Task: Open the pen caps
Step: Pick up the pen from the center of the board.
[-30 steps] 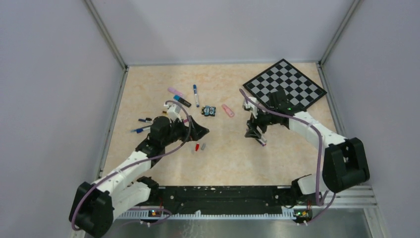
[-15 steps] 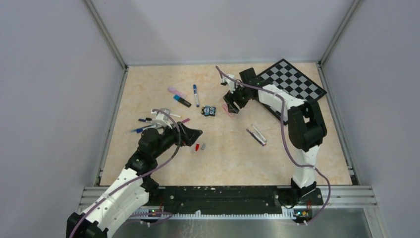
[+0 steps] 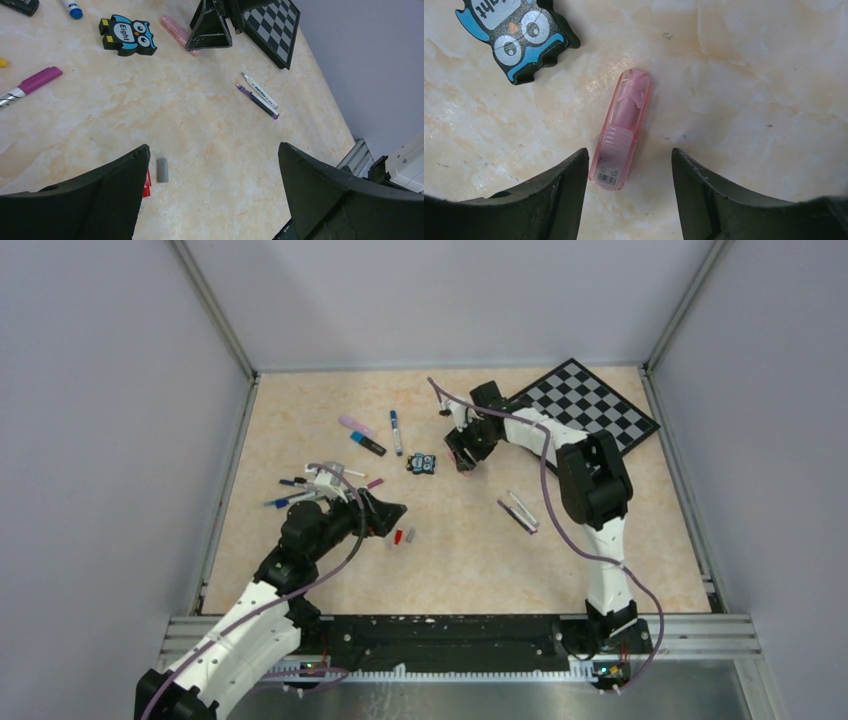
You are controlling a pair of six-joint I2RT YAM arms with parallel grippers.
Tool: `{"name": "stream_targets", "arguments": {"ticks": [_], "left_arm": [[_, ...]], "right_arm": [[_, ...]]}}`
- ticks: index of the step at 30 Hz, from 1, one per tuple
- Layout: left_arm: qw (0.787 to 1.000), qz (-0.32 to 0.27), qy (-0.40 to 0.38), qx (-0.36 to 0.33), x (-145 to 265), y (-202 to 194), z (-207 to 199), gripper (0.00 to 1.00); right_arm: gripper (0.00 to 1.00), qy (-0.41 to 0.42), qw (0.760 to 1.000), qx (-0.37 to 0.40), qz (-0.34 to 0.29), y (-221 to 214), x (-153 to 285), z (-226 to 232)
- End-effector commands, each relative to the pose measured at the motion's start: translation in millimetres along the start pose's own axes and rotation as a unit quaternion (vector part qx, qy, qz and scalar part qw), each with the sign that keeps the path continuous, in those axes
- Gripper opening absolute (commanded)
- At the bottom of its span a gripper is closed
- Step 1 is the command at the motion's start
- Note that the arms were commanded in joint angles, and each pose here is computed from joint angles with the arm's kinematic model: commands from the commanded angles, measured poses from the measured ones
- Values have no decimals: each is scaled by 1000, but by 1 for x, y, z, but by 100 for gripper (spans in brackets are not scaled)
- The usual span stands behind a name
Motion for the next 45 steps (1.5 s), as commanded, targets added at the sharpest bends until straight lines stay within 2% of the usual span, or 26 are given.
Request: {"name": "stream_targets", "arguments": {"ticks": [1, 9, 22, 26, 30, 35, 39, 41, 45], "left_arm": [[1000, -17, -2, -12, -1, 3, 1, 99], [1000, -16, -8, -8, -2, 3, 0, 99], [1000, -12, -24, 8, -1, 1, -5, 99], [998, -10, -48, 31, 0, -3, -11, 99], [994, -2, -97, 51, 2, -8, -24, 99], [986, 5, -148, 81, 4, -12, -36, 99], [979, 2, -173, 109, 4, -10, -44, 99], [976, 2, -183, 120, 4, -7, -48, 99], [967, -12, -214, 138, 3, 2, -61, 99]], "right_arm": [[59, -4, 1000, 0, -6, 12, -1, 5], [55, -12, 1000, 9, 12, 3, -10, 9], [39, -65, 996, 42, 44, -23, -14, 9], [27, -68, 996, 43, 40, -25, -10, 10], [14, -57, 997, 49, 0, -12, 10, 20], [5, -2, 996, 54, -72, 3, 52, 47], [2, 81, 987, 56, -128, 1, 94, 78], [0, 137, 978, 46, -152, -14, 115, 91], [0, 260, 940, 53, -214, -38, 163, 117]]}}
Point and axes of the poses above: each gripper's point midway between its finger pads, its own x axis back along the fingers, its own z axis along the line the jaws close on, y = z × x, the point moved 4 cm from there along x, back along the fingers, and after that the axes turned 9 degrees about -x, right-handed, at the moved point
